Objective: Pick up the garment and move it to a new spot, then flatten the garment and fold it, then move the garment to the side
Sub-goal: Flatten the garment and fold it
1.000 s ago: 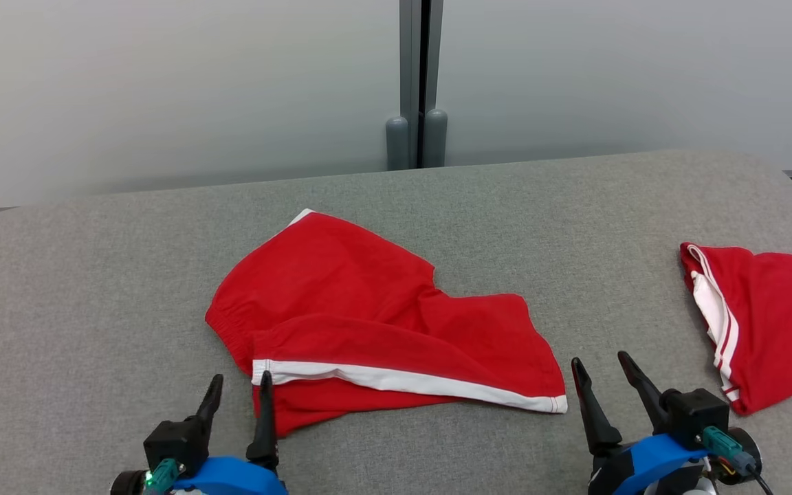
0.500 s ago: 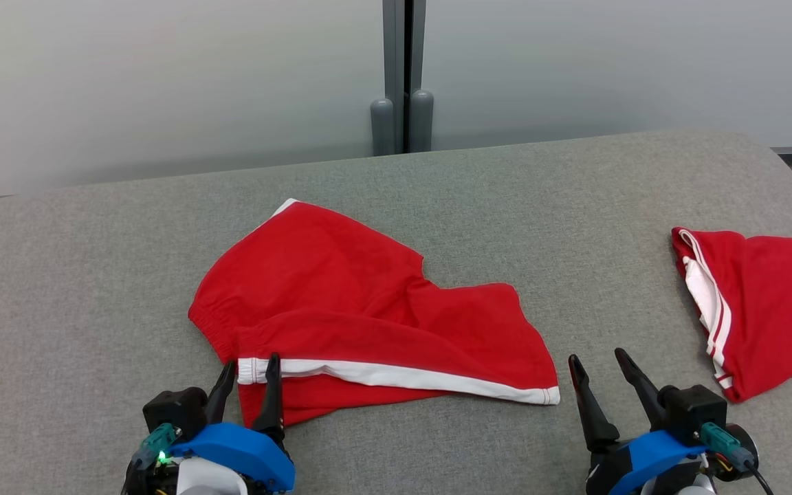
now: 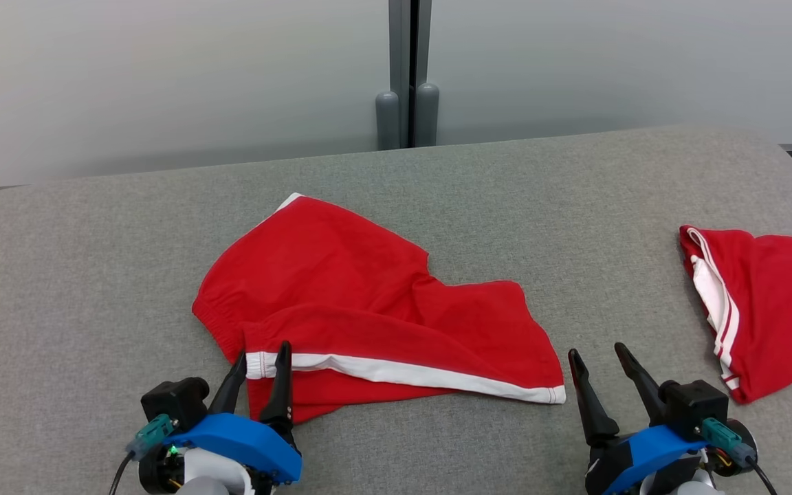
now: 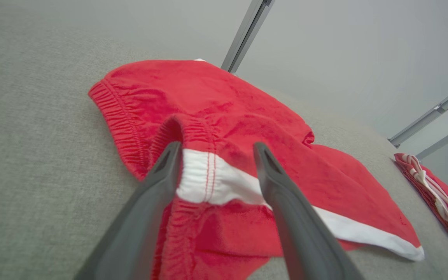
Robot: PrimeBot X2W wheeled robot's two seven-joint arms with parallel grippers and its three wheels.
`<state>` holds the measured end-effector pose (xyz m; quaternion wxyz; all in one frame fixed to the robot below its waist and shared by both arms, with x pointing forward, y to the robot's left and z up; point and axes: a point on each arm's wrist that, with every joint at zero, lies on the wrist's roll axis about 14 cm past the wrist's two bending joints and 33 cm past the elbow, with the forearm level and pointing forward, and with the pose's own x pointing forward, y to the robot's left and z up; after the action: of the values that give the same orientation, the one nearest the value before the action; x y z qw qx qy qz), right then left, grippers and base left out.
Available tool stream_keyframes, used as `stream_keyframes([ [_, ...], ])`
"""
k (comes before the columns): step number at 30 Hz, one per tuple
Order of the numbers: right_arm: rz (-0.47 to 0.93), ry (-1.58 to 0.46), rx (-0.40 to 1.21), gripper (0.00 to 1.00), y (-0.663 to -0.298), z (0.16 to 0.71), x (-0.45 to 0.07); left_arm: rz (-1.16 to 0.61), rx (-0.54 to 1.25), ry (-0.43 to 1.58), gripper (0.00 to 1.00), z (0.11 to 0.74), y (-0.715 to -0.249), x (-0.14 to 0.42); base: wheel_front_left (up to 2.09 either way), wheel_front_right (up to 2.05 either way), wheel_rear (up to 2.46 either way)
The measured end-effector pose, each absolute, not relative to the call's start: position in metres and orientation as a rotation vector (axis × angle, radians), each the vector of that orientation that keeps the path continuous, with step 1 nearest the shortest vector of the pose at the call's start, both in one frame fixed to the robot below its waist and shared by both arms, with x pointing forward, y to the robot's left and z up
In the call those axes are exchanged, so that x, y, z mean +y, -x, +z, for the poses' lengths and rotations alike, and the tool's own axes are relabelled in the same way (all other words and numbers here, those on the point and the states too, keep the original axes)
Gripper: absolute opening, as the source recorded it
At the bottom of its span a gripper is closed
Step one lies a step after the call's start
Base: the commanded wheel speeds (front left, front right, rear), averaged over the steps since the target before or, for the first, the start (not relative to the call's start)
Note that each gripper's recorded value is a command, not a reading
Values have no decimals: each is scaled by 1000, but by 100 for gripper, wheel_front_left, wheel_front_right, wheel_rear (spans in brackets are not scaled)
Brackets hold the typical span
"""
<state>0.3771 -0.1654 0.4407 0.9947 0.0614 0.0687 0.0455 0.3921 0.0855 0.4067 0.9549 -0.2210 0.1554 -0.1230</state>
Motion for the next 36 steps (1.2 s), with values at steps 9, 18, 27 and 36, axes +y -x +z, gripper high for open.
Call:
stream_keyframes([
  [9,108,-125,138,100,-379,441,-160,-264,347,476,88,400,-377,85,0,0,0],
  [18,112,-130,141,100,-380,440,-158,-271,338,504,10,405,-379,85,0,0,0],
  [27,91,-131,194,100,-375,423,-164,-281,301,510,0,415,-386,86,0,0,0],
  [36,119,-118,298,100,-361,394,-155,-284,312,506,0,411,-383,83,0,0,0],
])
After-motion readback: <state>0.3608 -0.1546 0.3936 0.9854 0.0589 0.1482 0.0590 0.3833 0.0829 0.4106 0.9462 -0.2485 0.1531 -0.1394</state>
